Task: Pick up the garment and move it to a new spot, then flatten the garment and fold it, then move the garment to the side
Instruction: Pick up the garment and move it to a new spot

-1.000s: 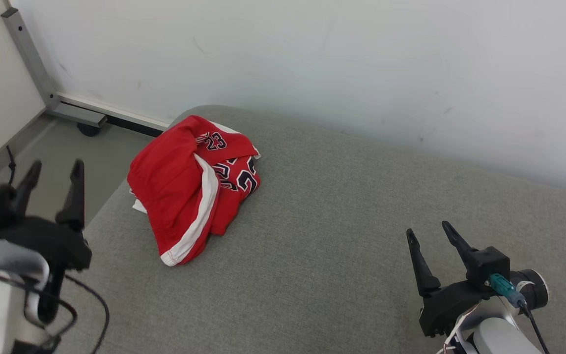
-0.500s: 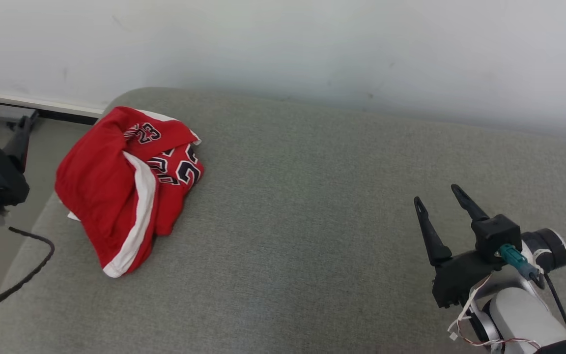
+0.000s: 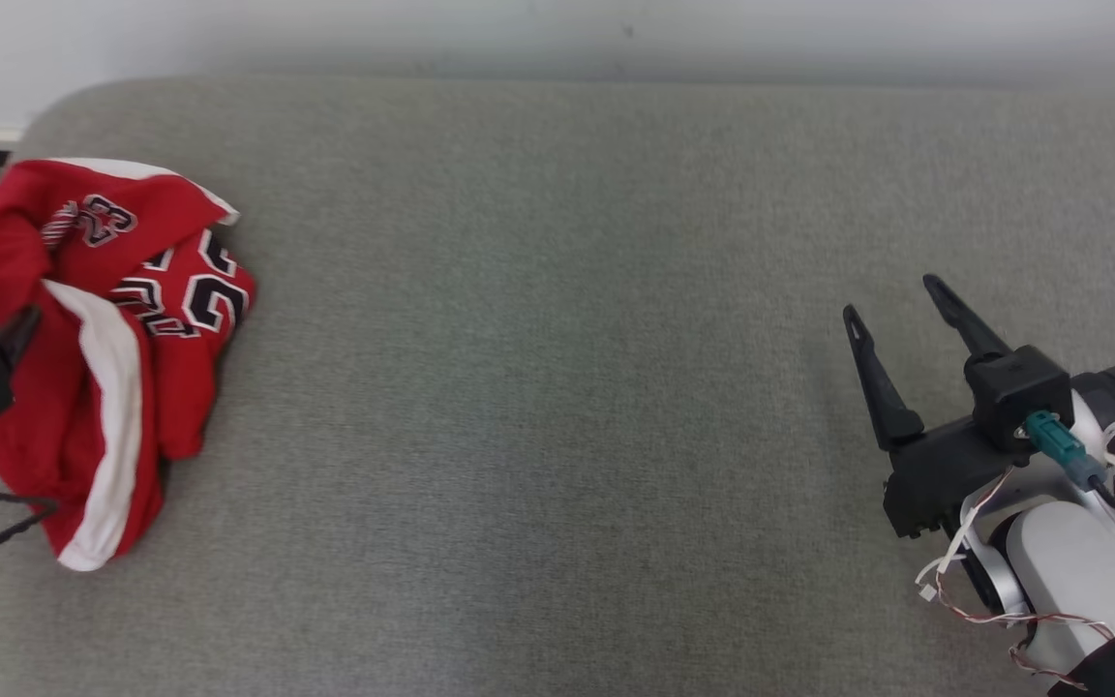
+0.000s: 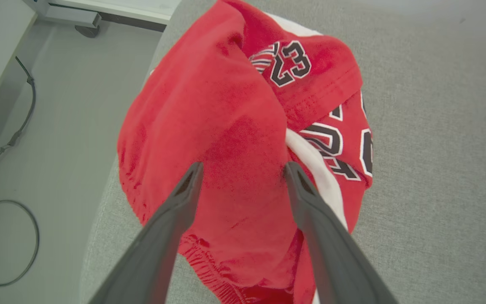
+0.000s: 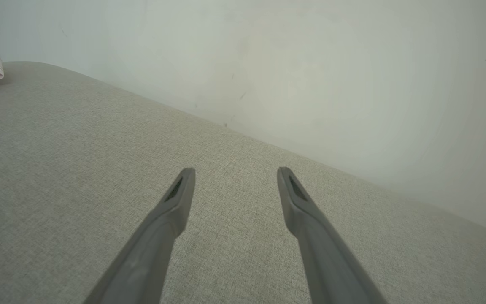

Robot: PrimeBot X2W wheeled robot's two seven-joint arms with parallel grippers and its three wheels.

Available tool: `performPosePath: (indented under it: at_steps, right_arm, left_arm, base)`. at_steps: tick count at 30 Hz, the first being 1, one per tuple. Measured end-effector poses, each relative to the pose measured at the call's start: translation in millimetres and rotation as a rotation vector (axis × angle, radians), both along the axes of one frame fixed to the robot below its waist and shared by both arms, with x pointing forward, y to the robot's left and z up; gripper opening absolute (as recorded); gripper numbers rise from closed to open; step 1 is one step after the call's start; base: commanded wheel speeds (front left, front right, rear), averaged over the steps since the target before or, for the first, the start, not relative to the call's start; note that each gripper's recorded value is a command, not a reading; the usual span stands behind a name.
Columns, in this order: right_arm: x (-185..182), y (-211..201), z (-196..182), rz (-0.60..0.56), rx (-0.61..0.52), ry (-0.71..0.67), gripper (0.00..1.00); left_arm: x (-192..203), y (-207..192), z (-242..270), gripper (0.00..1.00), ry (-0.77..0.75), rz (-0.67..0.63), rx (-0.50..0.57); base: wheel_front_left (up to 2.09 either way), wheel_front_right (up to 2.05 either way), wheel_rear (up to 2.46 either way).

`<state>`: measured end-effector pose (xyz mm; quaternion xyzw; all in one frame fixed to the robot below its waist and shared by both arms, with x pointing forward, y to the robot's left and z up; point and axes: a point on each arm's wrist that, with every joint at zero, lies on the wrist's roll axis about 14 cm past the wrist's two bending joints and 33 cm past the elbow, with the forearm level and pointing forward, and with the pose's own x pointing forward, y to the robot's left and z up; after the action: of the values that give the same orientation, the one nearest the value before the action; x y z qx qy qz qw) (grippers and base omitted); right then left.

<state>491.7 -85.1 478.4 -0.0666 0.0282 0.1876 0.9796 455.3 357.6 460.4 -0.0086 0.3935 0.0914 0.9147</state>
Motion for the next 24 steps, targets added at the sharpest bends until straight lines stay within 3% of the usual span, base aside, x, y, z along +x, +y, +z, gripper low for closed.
performPosePath:
  at_steps: [9,10,11,12,17,24]
  right_arm:
    - [10.0,-20.4,-27.6,-0.05,-0.013,0.065,1.0]
    - [10.9,-20.9,-28.9,-0.052,-0.013,0.069,1.0]
    - [11.1,-21.4,-30.5,-0.053,-0.014,0.073,1.0]
    - [11.2,-22.1,-32.3,-0.055,-0.015,0.077,1.0]
    - [12.5,-21.0,-33.6,-0.059,-0.019,0.084,1.0]
    - [9.7,-17.9,-21.5,-0.065,0.001,0.062,1.0]
  left_arm:
    - [-6.8,-18.7,-68.7,1.0,0.291,-0.019,-0.04]
    - [-5.5,-19.9,-70.6,0.77,0.295,-0.021,-0.042]
    - [-4.3,-21.2,-72.0,0.11,0.298,-0.024,-0.046]
    - [-3.7,-23.2,-73.1,0.0,0.305,-0.029,-0.05]
    - [-2.1,-22.2,-65.6,0.0,0.308,-0.061,-0.006]
    - [42.8,-39.4,4.9,0.0,0.052,-0.182,0.08]
  base:
    - [0.0,0.0,0.0]
    - [0.0,0.0,0.0]
    - [0.0,0.0,0.0]
    - [0.0,0.0,0.0]
    - [0.0,0.0,0.0]
    - [0.0,0.0,0.0]
